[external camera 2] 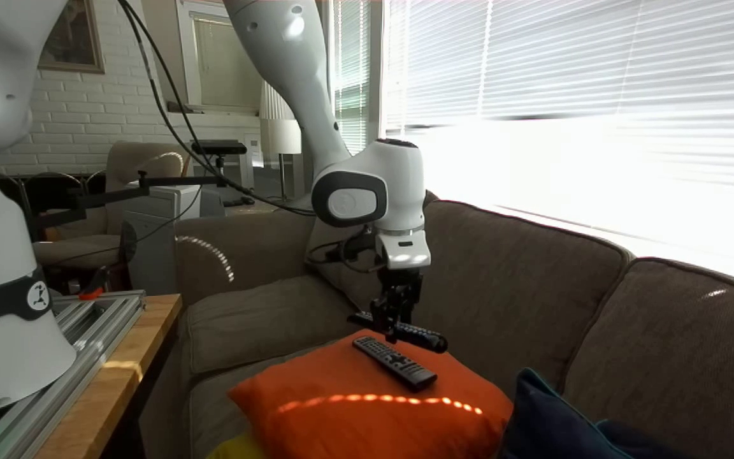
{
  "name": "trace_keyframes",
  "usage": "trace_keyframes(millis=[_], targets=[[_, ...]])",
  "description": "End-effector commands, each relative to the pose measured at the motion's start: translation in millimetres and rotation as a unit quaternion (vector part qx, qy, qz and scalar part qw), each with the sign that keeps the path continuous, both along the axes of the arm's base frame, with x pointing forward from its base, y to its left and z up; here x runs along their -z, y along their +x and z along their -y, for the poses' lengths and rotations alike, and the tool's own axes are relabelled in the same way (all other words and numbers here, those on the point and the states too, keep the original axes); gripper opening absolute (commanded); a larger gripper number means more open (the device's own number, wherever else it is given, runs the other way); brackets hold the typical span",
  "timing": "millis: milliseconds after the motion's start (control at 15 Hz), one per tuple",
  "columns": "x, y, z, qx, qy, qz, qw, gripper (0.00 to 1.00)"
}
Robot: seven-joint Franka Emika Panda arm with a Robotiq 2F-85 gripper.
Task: Rotate the remote control on top to the left.
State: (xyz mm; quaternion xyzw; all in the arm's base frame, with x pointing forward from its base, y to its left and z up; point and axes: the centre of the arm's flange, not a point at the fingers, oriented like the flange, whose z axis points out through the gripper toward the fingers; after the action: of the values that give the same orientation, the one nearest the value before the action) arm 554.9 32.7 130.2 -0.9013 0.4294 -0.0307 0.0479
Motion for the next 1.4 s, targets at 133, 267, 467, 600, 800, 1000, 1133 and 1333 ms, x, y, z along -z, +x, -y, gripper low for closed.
trace_keyframes(millis=[133, 267, 467, 600, 800, 1000, 1133, 1333], targets=[[-36, 6, 21, -0.151, 0.005, 0.02, 0.9883, 0.29], [-42, 5, 30, -0.205, 0.016, 0.015, 0.9786, 0.29], [-34, 7, 25, -0.216, 0.007, 0.015, 0.9763, 0.54], [-38, 6, 34, -0.243, 0.011, 0.011, 0.97, 0.54], [-39, 6, 33, -0.251, 0.012, 0.012, 0.9678, 0.54], [-39, 6, 29, -0.271, 0.016, 0.011, 0.9625, 0.29], [-37, 7, 25, -0.302, 0.026, 0.008, 0.953, 0.29], [-33, 9, 17, -0.349, 0.035, 0.009, 0.9365, 0.29]])
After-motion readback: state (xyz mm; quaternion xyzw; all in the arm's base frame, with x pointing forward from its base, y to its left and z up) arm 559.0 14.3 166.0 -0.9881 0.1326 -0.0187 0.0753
